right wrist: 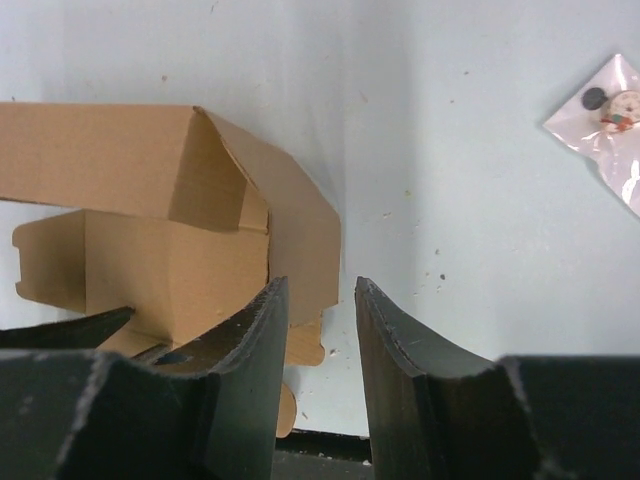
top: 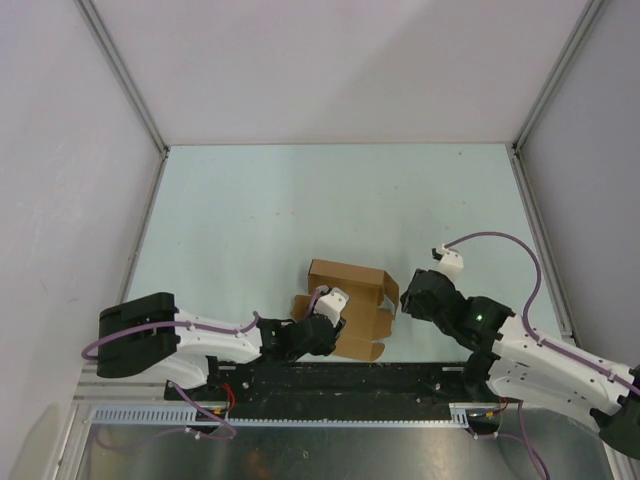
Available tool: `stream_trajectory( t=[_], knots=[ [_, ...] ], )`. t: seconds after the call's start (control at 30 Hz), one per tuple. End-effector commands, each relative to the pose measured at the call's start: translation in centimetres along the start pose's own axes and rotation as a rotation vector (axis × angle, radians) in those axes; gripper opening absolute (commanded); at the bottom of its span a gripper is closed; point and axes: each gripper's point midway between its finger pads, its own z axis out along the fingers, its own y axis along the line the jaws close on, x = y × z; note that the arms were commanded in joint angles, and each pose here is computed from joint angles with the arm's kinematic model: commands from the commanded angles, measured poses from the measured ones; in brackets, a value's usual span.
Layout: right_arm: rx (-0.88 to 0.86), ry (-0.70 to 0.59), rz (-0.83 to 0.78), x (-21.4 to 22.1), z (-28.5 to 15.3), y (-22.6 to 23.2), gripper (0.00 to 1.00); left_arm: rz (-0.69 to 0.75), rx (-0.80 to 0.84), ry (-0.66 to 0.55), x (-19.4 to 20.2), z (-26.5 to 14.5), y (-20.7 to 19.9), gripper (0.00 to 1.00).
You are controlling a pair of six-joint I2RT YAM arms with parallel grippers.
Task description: Fold the paper box
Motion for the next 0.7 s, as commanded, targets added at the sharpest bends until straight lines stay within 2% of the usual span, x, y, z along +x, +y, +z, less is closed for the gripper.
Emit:
stream_trajectory(
  t=[0.0, 0.3, 0.67],
  knots=[
    [-0.079, 0.043, -0.023, 0.5, 0.1, 1.8, 0.38, -0.023, 0.023, -0.017, -0.6, -0.2, -0.6, 0.49],
    [-0.144, 0.034, -0.008, 0.0, -0.6, 2.9, 0.4, -0.019, 0.022, -0.019, -0.6, -0.3, -0.5, 0.48],
    [-0.134, 0.027, -0.004, -0.3, -1.1, 2.2, 0.4, -0.013, 0.022, -0.016, -0.5, -0.2, -0.5, 0.48]
  ],
)
